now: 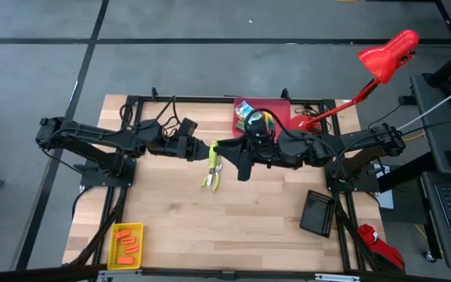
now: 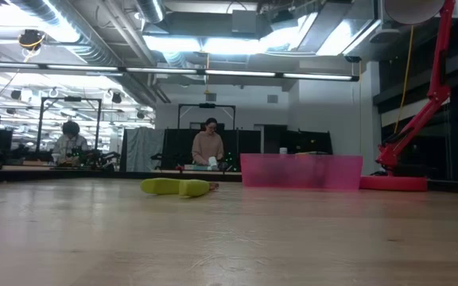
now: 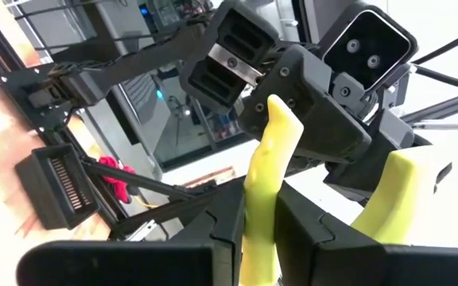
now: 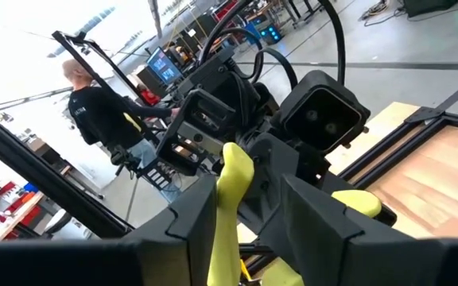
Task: Pick & Place School Supplies
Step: Put the light green hole puncher into the black bin
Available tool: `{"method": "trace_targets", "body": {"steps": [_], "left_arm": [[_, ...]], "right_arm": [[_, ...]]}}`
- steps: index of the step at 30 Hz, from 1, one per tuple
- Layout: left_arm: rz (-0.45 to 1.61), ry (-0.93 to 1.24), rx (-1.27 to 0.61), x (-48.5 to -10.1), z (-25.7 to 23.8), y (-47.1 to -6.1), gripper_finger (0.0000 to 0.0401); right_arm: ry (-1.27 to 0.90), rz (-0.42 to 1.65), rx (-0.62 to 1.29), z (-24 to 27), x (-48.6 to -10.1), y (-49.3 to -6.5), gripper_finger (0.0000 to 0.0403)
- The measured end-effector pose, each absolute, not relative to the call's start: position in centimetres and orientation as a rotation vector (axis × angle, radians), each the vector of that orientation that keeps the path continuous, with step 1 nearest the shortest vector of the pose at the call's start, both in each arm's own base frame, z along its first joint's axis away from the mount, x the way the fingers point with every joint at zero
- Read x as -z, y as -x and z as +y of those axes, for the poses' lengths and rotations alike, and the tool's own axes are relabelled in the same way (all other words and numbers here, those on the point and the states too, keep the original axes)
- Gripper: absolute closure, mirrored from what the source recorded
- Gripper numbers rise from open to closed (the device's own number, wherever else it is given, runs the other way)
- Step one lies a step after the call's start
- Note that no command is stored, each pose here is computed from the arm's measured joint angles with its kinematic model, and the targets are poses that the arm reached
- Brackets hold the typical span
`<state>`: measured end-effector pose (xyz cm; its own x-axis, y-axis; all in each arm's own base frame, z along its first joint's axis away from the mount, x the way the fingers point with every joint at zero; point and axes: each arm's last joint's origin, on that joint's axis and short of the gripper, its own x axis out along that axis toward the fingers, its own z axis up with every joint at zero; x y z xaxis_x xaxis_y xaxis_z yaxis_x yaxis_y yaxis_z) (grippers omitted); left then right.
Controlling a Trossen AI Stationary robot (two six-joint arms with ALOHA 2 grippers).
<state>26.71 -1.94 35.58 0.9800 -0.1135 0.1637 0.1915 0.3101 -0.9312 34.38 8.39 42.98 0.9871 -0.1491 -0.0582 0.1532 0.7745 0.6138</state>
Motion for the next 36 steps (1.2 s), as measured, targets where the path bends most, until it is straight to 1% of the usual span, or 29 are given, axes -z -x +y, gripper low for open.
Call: {"method": "trace_targets", "body": {"steps": [7,10,13,19,22,33,36], "left_arm": [[-0.073,1.24,0.197,-35.56,-1.92,-26.71,0.0361],[-0.063,1.24,0.186,-35.44,-1.91,-26.73,0.036],[-0.059,1.237,0.179,-35.37,-1.91,-26.75,0.0361],[-0.067,1.233,0.184,-35.46,-1.92,-26.73,0.036],[-0.068,1.231,0.184,-35.48,-1.93,-26.71,0.0361],[-0.077,1.223,0.184,-35.6,-1.9,-26.67,0.036],[-0.083,1.22,0.188,-35.65,-1.91,-26.66,0.0359]], "right_arm": [[-0.666,0.006,0.159,8.43,-42.99,-34.37,0.0262],[-0.665,-0.004,0.137,8.48,-43.16,-34.39,0.0271],[-0.658,-0.009,0.12,8.52,-43.27,-34.4,0.0294],[-0.636,-0.004,0.099,8.61,-43.31,-34.39,0.0362],[-0.628,-0.003,0.092,8.63,-43.33,-34.38,0.0382],[-0.614,-0.012,0.064,8.76,-43.53,-34.33,0.0401],[-0.605,-0.019,0.048,8.93,-43.65,-34.3,0.0393]]}}
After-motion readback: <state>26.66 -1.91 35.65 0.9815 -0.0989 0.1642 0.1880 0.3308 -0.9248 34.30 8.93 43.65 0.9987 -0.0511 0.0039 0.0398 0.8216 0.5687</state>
